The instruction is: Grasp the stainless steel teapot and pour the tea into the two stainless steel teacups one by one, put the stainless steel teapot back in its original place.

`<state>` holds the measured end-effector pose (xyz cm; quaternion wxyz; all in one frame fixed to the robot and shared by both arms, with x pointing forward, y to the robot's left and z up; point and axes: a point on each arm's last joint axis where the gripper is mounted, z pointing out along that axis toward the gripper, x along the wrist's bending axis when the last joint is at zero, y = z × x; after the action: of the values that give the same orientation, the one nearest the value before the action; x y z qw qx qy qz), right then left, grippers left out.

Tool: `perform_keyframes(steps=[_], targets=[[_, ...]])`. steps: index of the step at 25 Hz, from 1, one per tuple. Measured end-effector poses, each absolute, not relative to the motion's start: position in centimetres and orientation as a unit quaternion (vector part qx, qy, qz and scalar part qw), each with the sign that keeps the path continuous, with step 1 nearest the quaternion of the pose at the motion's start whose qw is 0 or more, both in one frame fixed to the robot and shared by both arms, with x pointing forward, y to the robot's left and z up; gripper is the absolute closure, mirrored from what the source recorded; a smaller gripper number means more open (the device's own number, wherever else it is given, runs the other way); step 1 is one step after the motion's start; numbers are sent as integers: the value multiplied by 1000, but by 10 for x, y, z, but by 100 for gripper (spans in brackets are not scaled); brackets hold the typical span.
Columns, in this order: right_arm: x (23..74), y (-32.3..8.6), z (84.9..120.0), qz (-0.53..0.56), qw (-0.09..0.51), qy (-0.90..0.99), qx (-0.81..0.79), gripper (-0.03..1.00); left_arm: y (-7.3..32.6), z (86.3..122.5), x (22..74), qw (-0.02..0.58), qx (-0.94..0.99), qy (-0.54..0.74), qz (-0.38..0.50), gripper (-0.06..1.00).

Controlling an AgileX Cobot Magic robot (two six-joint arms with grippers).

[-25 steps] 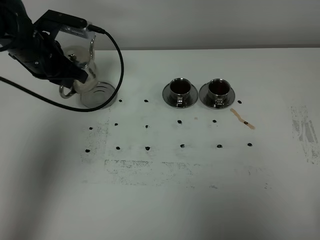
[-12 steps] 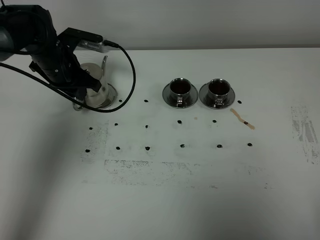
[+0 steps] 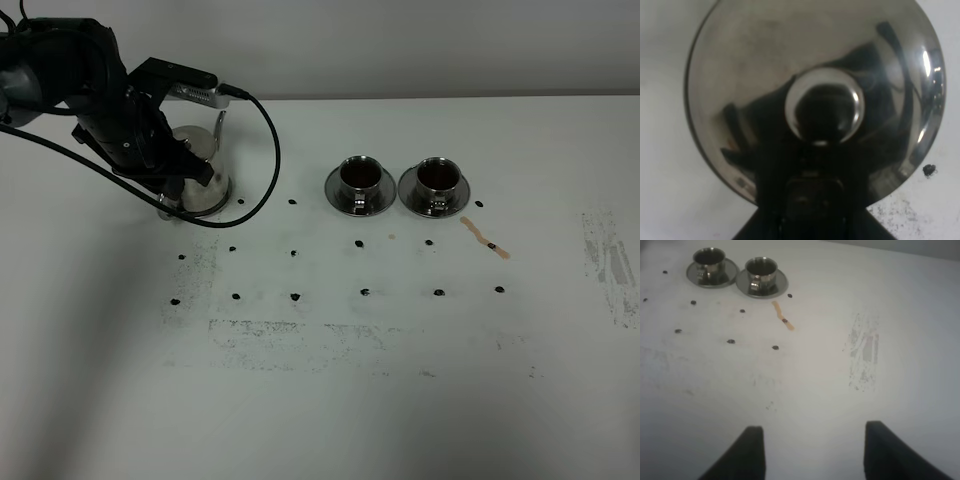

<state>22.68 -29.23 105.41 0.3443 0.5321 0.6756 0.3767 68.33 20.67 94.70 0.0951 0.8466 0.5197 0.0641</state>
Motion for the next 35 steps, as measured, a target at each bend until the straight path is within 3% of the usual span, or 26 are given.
perform_keyframes(steps=[19, 21, 26, 29, 35], targets=[[227, -292, 1054, 377, 344, 676, 532, 50, 208, 940, 688, 94, 848, 515, 78, 75], [227, -292, 1054, 377, 344, 676, 532, 50, 208, 940, 688, 95, 847, 517, 77, 70], [227, -292, 1054, 377, 344, 676, 532, 50, 207, 940, 687, 94, 847, 517, 76, 40], [227, -292, 1054, 377, 344, 676, 532, 50, 208, 944, 686, 94, 847, 518, 75, 28], [227, -292, 1054, 377, 344, 676, 532, 50, 211, 996, 671, 110, 846, 514, 93, 24]])
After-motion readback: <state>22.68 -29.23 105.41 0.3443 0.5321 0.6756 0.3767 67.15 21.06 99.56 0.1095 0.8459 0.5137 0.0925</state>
